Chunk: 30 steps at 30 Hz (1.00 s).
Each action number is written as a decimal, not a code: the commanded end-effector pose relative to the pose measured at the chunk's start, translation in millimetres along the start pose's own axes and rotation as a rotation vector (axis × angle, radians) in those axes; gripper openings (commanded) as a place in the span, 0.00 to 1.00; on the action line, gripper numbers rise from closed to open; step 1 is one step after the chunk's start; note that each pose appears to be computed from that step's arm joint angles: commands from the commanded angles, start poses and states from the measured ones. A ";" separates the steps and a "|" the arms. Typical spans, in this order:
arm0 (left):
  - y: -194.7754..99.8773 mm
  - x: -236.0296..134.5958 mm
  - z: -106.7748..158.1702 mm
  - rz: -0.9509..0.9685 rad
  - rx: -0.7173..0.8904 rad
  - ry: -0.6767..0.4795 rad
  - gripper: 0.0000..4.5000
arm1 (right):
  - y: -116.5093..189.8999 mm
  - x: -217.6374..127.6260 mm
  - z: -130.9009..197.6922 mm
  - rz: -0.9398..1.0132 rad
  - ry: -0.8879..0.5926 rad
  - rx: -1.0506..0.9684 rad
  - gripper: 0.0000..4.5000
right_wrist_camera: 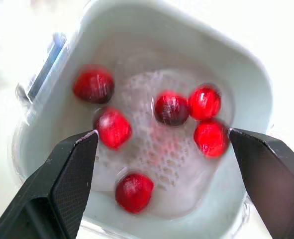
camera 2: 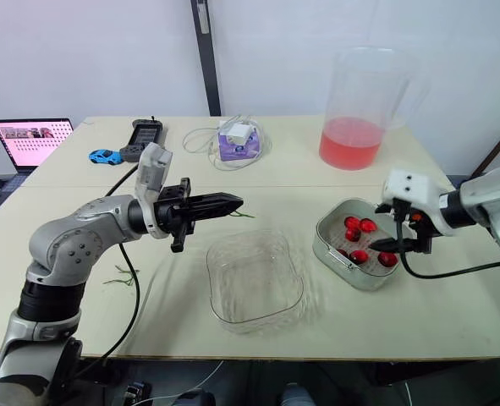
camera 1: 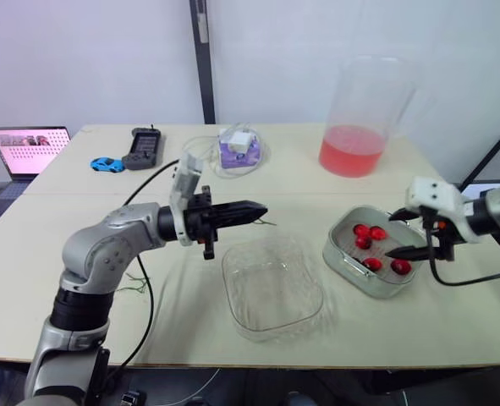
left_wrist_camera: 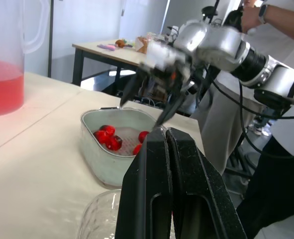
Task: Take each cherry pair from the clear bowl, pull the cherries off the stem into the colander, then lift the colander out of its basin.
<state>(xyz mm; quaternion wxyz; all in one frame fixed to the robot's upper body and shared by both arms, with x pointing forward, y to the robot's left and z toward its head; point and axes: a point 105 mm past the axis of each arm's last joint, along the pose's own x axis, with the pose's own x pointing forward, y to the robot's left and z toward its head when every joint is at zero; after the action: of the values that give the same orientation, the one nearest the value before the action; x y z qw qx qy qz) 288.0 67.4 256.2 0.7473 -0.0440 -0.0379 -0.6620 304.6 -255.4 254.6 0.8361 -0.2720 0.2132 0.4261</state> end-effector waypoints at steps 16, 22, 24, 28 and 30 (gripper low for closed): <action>7.8 -136.0 -35.7 0.532 -0.063 0.103 0.00 | 91.3 -19.7 138.3 0.448 -0.571 -0.041 0.99; -3.1 -181.8 -74.4 0.669 -0.133 0.230 0.00 | 90.3 -7.0 127.5 0.439 -0.508 -0.048 0.99; -3.9 -202.5 -102.9 0.741 -0.186 0.382 0.00 | 91.9 -2.0 122.2 0.434 -0.475 -0.053 0.99; -2.1 -221.0 -114.3 0.797 -0.243 0.417 0.00 | 94.2 4.3 114.1 0.424 -0.443 -0.045 0.99; -3.0 -227.9 -117.1 0.802 -0.249 0.451 0.06 | 95.4 5.8 111.1 0.419 -0.432 -0.047 1.00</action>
<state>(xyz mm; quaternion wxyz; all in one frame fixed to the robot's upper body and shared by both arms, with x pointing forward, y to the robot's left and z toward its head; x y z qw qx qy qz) 256.7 273.2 107.7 0.9215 -0.0192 0.2286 -0.3136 247.1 -133.8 302.9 0.7471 -0.1205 0.0876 0.6478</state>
